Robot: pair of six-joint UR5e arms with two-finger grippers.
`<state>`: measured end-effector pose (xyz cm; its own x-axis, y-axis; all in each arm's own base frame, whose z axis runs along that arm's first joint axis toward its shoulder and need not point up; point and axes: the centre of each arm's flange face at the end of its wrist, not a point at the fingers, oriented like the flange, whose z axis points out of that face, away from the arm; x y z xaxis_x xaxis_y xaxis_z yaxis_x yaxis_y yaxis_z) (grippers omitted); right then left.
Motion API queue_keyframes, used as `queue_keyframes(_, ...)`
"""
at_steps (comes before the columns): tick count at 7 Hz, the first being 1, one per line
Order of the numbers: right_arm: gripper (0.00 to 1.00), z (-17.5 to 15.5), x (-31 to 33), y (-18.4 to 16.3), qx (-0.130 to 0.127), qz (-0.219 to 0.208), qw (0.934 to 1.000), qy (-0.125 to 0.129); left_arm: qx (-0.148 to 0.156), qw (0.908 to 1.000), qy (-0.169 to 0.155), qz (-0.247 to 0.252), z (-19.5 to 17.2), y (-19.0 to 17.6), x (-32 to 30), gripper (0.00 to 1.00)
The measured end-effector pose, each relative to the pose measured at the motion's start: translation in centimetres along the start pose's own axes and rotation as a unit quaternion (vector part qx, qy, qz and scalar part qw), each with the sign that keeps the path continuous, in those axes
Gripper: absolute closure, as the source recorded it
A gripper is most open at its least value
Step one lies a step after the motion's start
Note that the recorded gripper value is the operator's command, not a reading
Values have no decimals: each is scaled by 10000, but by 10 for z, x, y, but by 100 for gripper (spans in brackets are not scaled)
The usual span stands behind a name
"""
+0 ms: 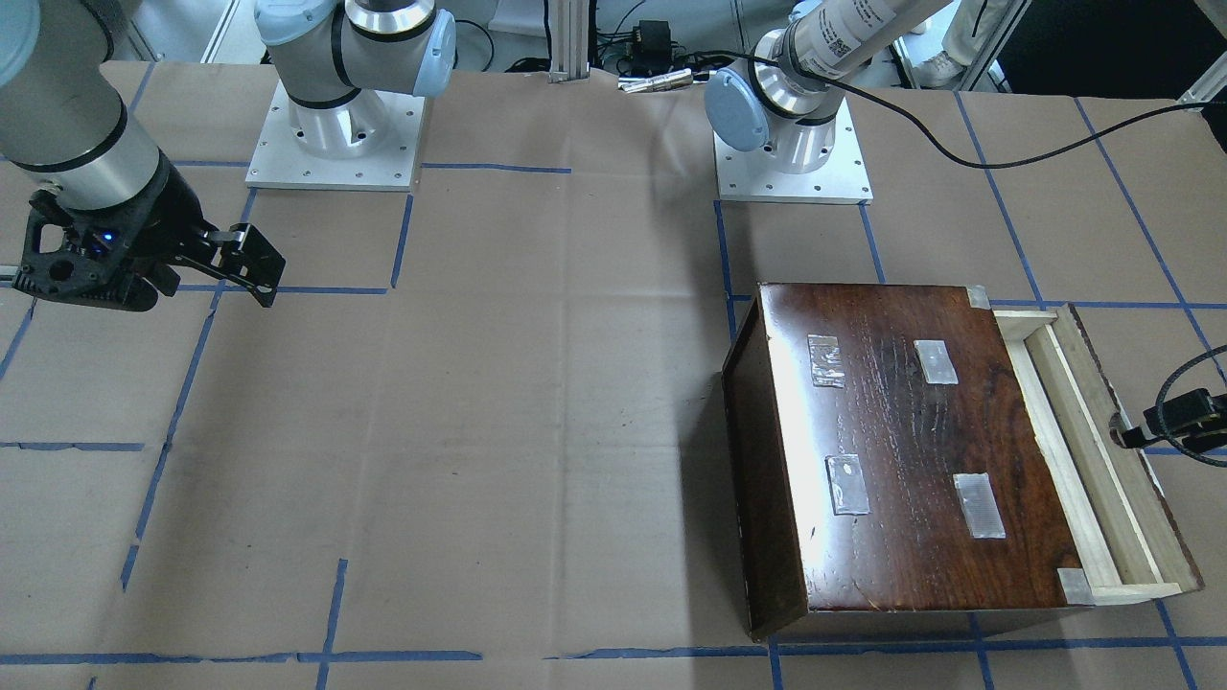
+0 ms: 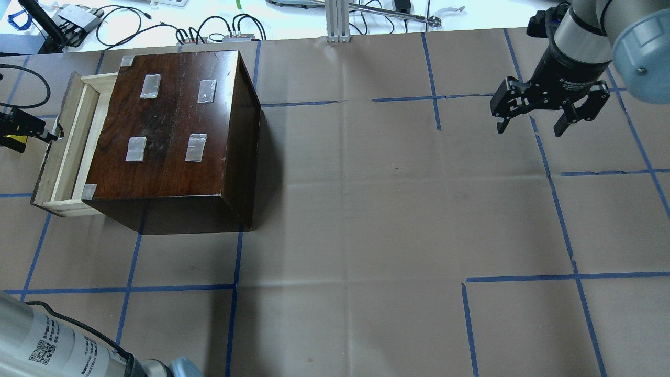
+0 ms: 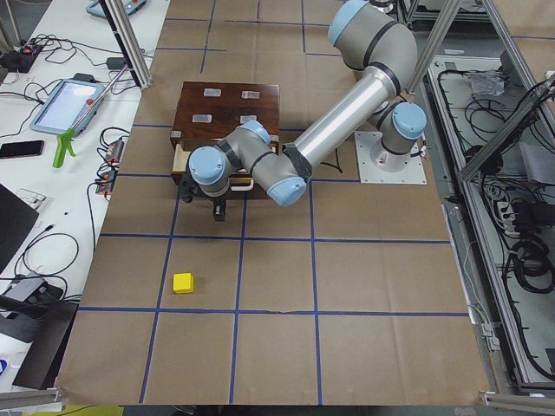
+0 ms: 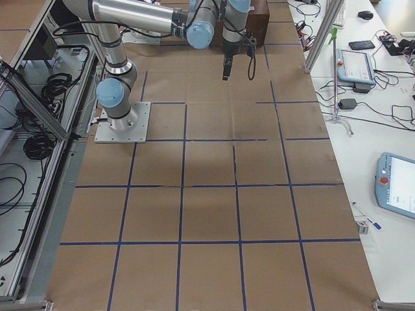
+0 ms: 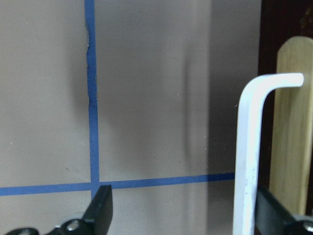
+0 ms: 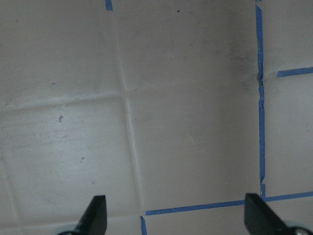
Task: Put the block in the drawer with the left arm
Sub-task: 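Move the left gripper over the yellow cube beside the cabinet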
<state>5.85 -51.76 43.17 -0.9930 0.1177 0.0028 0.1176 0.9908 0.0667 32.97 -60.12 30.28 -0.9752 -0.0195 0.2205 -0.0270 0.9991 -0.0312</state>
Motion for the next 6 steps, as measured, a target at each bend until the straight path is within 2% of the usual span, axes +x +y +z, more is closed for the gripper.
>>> queue_keyframes(3,0,0,0,0,1,-1,10000,0,134,9993,-355,49,-37,-6,4,1)
queue_keyframes(4,0,0,0,0,1,0,10000,0,112,9986,-519,60,-43,-8,3,1)
queue_keyframes(6,0,0,0,0,-1,0,10000,0,270,9965,-795,48,-55,-23,-9,1)
